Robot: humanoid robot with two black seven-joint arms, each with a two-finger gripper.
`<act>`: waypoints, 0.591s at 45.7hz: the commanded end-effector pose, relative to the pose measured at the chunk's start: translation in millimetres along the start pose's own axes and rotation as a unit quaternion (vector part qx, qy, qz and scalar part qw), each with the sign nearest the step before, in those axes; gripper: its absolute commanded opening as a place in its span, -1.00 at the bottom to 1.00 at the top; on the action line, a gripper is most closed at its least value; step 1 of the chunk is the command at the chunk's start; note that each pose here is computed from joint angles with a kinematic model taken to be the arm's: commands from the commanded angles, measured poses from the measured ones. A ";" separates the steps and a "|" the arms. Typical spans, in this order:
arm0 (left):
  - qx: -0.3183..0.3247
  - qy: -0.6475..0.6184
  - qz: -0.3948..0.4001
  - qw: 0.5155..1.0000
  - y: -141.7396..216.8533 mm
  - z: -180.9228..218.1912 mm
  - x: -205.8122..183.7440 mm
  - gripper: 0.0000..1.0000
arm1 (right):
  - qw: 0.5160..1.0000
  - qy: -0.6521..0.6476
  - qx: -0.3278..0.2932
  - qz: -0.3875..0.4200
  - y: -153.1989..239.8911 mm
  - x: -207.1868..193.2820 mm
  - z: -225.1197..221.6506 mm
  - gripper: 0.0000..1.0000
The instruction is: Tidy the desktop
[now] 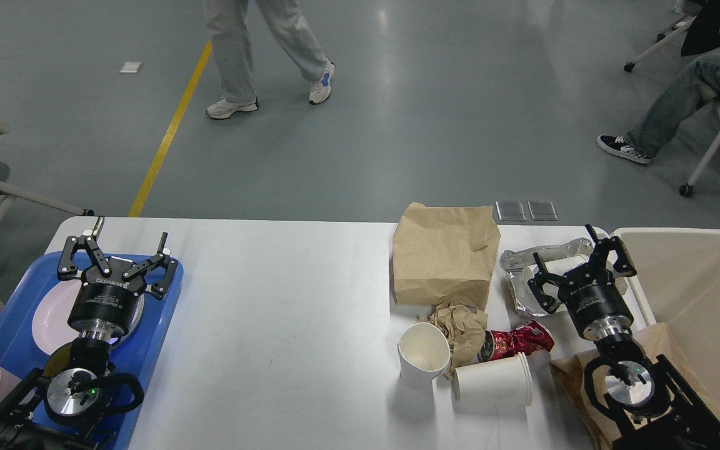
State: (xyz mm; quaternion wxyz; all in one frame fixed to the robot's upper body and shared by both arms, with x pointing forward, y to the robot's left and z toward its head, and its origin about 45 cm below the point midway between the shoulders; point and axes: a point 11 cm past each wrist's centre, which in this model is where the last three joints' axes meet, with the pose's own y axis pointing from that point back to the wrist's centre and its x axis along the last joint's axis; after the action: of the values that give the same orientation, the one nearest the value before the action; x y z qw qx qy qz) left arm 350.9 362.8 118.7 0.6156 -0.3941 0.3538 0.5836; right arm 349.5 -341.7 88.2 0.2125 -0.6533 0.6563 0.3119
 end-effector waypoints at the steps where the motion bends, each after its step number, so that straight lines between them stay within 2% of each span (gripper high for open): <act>1: 0.000 0.000 0.000 1.000 -0.1 -0.2 -0.2 0.93 | 1.000 0.006 -0.010 -0.002 -0.6 0.2 0.4 1.00; 13: 0.000 0.000 0.000 1.000 0.1 0.2 0.2 0.93 | 1.000 0.017 -0.017 -0.020 -13.6 -17.3 -0.1 1.00; 17: 0.000 0.000 0.000 1.000 -0.1 -0.2 -0.2 0.93 | 0.999 0.024 -0.003 -0.024 -24.4 -23.4 -14.9 1.00; 22: 0.000 0.000 0.000 1.000 0.1 -0.2 0.2 0.93 | 0.998 0.049 0.010 -0.024 -23.4 -15.7 -38.5 1.00; 27: 0.000 0.000 -0.001 1.000 -0.1 0.2 -0.4 0.93 | 0.998 0.057 0.011 -0.016 -21.3 -8.5 -43.9 1.00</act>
State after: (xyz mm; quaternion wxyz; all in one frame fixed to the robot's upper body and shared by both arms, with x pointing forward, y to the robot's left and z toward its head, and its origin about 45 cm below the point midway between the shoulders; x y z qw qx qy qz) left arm 350.8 362.9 118.7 0.6155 -0.3939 0.3538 0.5837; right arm 377.7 -354.7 120.8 0.1926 -0.6793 0.6540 0.2716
